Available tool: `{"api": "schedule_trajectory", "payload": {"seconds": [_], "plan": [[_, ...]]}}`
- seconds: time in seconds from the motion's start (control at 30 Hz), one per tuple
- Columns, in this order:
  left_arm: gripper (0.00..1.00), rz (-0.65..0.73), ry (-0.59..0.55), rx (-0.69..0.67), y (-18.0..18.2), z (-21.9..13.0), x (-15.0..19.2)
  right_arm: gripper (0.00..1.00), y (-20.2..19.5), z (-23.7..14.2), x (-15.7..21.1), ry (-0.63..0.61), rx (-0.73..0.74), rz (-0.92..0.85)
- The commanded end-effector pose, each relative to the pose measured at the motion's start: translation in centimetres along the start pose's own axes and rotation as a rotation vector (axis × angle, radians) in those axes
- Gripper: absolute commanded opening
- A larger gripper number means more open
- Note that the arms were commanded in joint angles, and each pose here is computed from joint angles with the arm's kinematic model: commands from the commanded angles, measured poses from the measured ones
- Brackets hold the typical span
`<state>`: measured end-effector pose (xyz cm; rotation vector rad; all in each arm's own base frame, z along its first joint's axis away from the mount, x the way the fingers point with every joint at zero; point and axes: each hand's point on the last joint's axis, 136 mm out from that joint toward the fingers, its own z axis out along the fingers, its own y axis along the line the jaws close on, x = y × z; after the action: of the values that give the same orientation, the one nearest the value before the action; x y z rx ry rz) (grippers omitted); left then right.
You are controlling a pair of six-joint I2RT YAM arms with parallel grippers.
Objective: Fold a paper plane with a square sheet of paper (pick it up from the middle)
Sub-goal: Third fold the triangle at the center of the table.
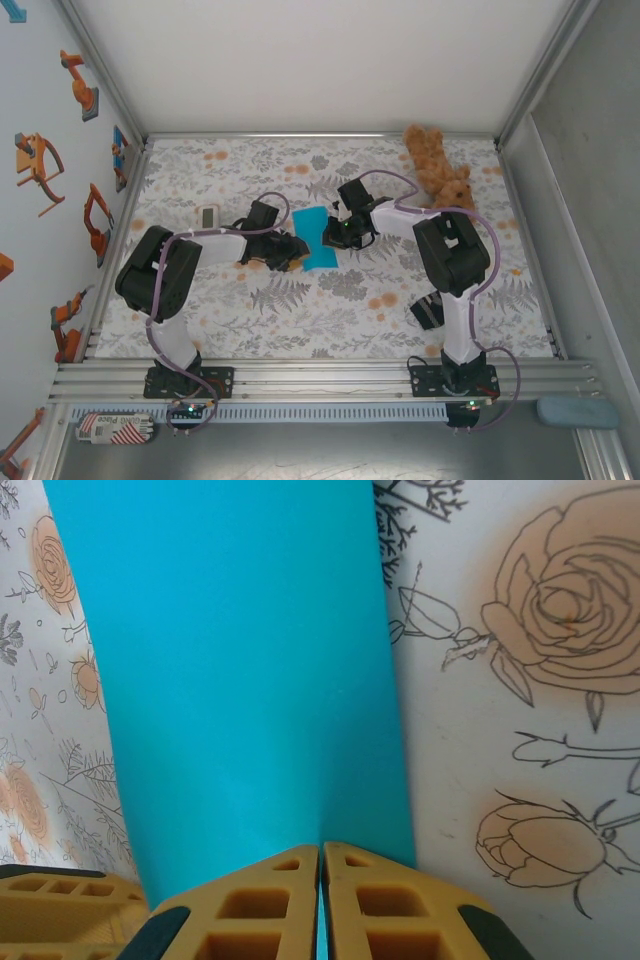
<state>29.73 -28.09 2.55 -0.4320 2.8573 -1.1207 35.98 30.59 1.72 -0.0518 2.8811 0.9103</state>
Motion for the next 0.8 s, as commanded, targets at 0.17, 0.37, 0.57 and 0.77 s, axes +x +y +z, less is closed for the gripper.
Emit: {"api": "schedule_trajectory", "payload": {"seconds": [0.17,0.37,0.57,0.77], "plan": [[0.36,0.042,-0.01,0.084,-2.7,-1.2,-0.7,0.1,-4.2,1.7,2.4,0.078,0.12,0.061],[0.39,0.024,-0.023,0.11,-2.6,-1.0,-2.2,0.1,-4.1,1.7,2.3,0.076,0.117,0.06],[0.4,0.019,-0.015,0.143,-2.9,-0.6,-3.0,0.1,-4.0,1.5,2.2,0.069,0.114,0.059],[0.36,-0.002,-0.001,0.148,-2.8,0.1,-3.2,0.1,-3.9,1.4,2.2,0.065,0.111,0.055]]}}
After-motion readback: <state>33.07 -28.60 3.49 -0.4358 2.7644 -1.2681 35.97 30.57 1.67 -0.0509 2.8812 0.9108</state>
